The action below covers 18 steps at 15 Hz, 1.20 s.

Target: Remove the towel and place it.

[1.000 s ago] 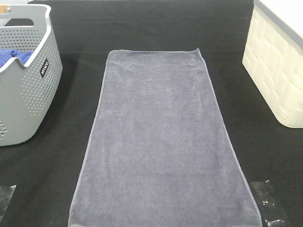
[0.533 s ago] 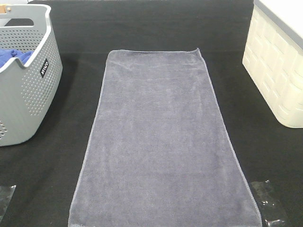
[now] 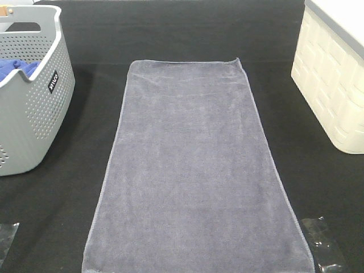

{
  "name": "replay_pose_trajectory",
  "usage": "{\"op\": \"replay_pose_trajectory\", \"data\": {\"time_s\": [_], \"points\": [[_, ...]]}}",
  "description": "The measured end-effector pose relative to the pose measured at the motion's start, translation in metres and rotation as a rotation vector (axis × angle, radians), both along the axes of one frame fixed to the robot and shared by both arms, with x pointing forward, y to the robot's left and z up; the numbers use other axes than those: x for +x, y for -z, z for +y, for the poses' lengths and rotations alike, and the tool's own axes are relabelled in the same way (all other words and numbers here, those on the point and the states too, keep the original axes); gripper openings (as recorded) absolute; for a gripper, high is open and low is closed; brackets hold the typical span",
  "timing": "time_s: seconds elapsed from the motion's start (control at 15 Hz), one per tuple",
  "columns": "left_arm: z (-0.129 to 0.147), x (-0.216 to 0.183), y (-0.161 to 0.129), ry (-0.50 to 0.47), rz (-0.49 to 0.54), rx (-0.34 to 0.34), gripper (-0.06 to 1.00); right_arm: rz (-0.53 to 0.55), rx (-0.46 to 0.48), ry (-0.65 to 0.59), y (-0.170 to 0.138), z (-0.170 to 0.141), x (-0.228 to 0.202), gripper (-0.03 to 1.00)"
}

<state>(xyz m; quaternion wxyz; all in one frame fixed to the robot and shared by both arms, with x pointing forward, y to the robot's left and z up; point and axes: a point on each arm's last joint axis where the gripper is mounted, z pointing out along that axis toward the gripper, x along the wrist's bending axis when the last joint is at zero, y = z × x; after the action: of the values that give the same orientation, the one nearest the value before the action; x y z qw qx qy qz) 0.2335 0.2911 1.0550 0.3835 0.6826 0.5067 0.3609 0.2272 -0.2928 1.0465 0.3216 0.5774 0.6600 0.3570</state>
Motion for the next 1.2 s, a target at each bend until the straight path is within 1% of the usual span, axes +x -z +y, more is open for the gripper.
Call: {"op": "replay_pose_trajectory", "data": {"time_s": [1.2], "points": [[0.0001, -0.0017, 0.0001, 0.000, -0.011, -0.001, 0.62, -0.002, 0.003, -0.002, 0.0008, 0.0003, -0.0004, 0.75]]}}
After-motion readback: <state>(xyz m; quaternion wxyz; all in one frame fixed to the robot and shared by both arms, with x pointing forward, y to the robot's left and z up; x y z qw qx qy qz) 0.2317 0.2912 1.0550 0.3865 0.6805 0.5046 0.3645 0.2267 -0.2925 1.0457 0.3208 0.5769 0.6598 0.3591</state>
